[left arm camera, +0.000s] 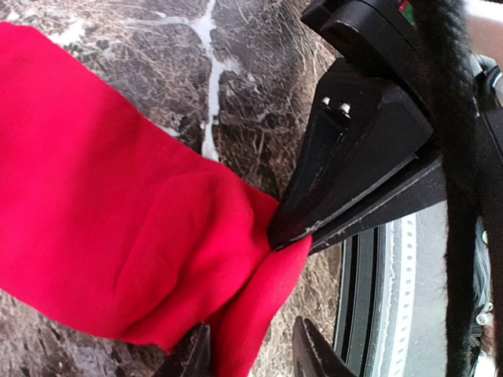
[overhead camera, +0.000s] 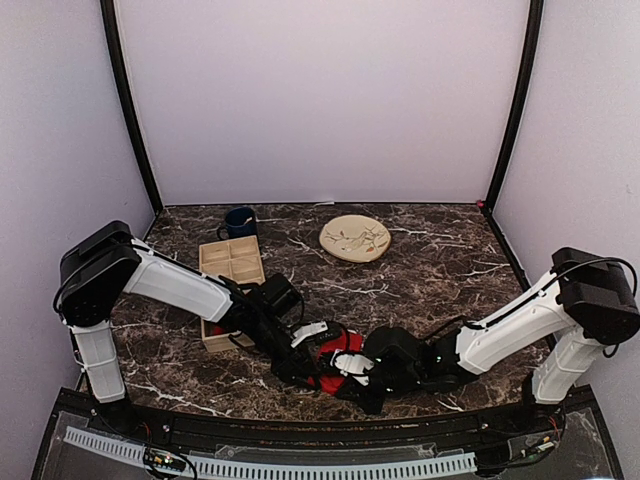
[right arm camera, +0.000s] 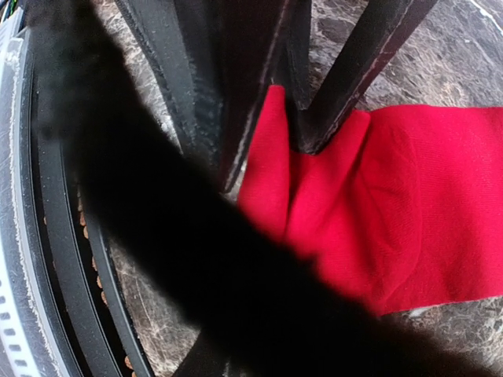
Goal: Roll the socks
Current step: Roll the sock at the center of the board.
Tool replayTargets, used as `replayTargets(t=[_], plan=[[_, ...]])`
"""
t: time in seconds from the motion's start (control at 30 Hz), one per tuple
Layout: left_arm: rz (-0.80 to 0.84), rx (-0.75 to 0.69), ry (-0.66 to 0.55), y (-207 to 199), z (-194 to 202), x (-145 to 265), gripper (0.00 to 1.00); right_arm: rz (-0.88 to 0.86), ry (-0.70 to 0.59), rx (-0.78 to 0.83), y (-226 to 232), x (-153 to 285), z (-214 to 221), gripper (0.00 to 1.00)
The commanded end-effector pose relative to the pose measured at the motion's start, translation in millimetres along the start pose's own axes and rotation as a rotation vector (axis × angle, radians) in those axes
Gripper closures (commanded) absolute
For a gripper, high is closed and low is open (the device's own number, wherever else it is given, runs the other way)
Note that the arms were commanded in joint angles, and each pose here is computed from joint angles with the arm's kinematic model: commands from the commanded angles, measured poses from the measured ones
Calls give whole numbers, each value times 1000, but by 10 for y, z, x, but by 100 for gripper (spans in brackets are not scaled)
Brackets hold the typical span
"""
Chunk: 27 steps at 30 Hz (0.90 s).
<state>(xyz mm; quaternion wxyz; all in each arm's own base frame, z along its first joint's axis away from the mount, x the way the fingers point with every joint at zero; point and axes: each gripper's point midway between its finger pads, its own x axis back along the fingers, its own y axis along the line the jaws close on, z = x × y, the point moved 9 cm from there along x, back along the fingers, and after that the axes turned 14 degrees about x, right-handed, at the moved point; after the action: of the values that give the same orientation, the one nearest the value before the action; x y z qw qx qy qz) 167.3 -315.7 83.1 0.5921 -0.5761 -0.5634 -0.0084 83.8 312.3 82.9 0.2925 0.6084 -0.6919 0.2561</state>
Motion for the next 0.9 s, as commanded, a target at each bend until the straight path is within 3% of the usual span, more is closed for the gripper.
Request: replayTargets(t=[0.0, 0.5, 0.87], plan=[[-293, 195, 109, 493, 362, -14, 61, 4, 77, -37, 1, 14, 202, 100], [-155, 236, 15, 433, 265, 97, 70, 36, 96, -106, -86, 51, 286, 100], [-141, 238, -90, 405, 187, 234, 67, 4, 99, -122, -109, 14, 249, 100]])
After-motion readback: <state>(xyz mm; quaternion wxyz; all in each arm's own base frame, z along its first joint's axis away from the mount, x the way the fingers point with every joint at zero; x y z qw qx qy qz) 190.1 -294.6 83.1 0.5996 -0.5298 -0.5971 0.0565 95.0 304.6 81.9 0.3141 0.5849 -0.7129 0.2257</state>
